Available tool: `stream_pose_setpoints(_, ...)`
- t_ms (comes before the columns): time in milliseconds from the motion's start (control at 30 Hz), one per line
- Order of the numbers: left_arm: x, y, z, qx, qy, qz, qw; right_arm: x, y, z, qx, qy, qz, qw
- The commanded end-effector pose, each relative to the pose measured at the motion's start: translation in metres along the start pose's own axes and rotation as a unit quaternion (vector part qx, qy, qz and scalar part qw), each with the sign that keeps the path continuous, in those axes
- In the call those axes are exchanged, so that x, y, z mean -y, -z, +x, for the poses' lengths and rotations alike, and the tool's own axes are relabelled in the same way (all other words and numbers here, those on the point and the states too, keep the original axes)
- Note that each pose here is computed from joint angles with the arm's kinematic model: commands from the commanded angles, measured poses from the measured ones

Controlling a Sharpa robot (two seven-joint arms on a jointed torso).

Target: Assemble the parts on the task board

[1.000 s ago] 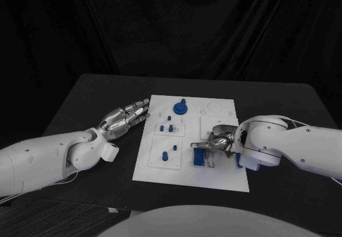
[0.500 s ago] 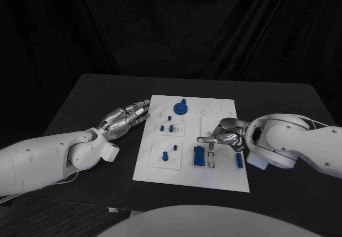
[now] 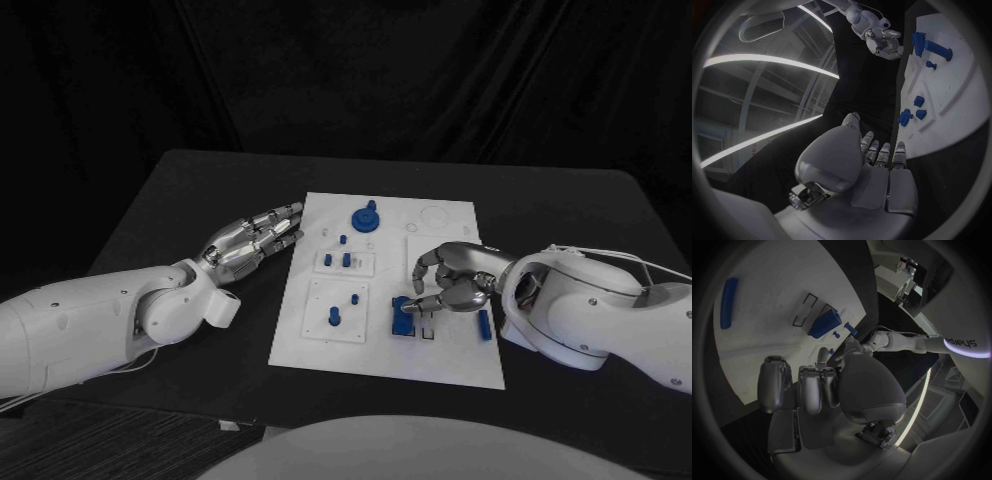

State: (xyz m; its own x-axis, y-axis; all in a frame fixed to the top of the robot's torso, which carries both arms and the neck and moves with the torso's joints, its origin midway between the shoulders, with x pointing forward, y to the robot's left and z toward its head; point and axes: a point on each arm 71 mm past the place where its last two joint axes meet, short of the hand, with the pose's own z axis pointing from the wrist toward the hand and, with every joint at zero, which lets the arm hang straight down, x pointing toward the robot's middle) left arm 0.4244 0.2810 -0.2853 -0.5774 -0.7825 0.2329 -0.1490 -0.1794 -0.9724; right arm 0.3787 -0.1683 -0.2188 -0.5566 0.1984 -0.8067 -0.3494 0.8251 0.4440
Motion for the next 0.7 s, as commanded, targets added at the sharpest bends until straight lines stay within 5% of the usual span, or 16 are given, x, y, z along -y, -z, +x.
stream_pose_setpoints(33,0.0004,0.0000,0.0013,-0.005,0.004,0.005,1.000,-0.006,0.001,0.006,0.014,0.095,-0.040,0.995)
stream_pose_setpoints(700,0.0004,0.0008,0.0008,-0.004,0.005,0.005,1.000,-0.005,0.001,0.028,-0.008,0.116,-0.040,0.992)
